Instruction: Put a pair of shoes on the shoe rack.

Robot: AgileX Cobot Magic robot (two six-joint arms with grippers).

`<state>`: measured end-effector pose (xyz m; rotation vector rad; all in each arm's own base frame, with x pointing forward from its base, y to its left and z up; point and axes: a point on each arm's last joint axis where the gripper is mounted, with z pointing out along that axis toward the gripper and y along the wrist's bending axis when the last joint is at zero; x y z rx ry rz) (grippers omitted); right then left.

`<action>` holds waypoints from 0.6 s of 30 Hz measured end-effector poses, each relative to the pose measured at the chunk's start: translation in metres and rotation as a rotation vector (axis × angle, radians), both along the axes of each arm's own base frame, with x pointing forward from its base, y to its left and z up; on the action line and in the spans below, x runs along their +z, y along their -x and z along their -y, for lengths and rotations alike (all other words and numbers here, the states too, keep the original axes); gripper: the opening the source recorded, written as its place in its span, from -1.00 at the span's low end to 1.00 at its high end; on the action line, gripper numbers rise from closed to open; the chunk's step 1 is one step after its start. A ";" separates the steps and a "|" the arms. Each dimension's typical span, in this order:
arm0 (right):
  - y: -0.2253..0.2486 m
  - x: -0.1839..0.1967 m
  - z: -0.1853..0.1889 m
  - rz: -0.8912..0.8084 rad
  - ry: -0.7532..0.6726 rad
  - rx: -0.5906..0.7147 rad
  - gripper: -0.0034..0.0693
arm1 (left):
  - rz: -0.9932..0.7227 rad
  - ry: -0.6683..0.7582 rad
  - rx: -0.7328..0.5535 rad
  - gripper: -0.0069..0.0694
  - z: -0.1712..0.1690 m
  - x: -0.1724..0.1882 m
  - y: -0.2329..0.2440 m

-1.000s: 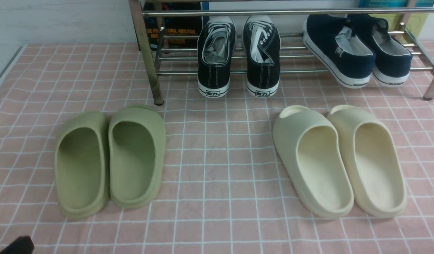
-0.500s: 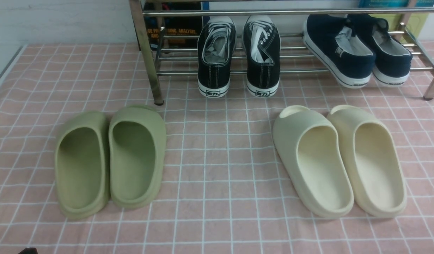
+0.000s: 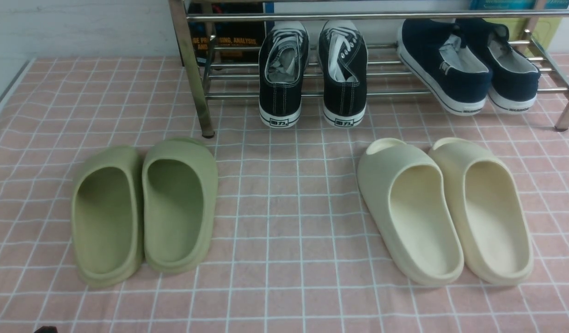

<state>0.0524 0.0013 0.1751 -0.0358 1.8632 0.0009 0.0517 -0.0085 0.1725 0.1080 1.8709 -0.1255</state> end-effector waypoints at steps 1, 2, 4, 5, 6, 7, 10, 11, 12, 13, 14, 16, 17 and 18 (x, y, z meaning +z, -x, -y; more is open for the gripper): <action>0.000 0.000 0.000 0.000 0.000 0.000 -0.25 | 0.000 0.001 0.000 -0.73 0.000 0.000 0.000; 0.000 0.000 0.000 0.000 0.000 0.000 -0.25 | 0.000 0.002 0.000 -0.73 0.000 0.000 0.000; 0.000 0.000 0.000 0.000 0.000 0.000 -0.25 | 0.000 0.002 0.000 -0.72 0.000 0.000 0.000; 0.000 0.000 0.000 0.000 0.000 0.000 -0.25 | 0.000 0.002 0.000 -0.72 0.000 0.000 0.000; 0.000 0.000 0.000 0.000 0.000 0.000 -0.25 | 0.000 0.002 0.000 -0.72 0.000 0.000 0.000; 0.000 0.000 0.000 0.000 0.000 0.000 -0.25 | 0.000 0.002 0.000 -0.72 0.000 0.000 0.000; 0.000 0.000 0.000 0.000 0.000 0.000 -0.25 | 0.000 0.002 0.000 -0.71 0.000 0.000 0.000; 0.000 0.000 0.000 0.000 0.000 0.000 -0.25 | 0.000 0.002 0.000 -0.71 0.000 0.000 0.000; 0.000 0.000 0.000 0.000 0.000 0.000 -0.25 | 0.000 0.002 0.000 -0.70 0.000 0.000 0.000; 0.000 0.000 0.000 0.000 0.000 0.000 -0.25 | 0.000 0.002 0.000 -0.70 0.000 0.000 0.000; 0.000 0.000 0.000 0.000 0.000 0.000 -0.25 | 0.000 0.002 0.000 -0.70 0.000 0.000 0.000; 0.000 0.000 0.000 0.000 0.000 0.000 -0.25 | 0.000 0.001 0.000 -0.69 0.000 0.000 0.000; 0.000 0.000 0.000 0.000 0.000 0.000 -0.25 | 0.000 0.001 0.000 -0.68 0.000 0.000 0.000; 0.000 0.000 0.000 0.000 0.000 0.000 -0.25 | 0.000 0.001 0.000 -0.68 0.000 0.000 0.000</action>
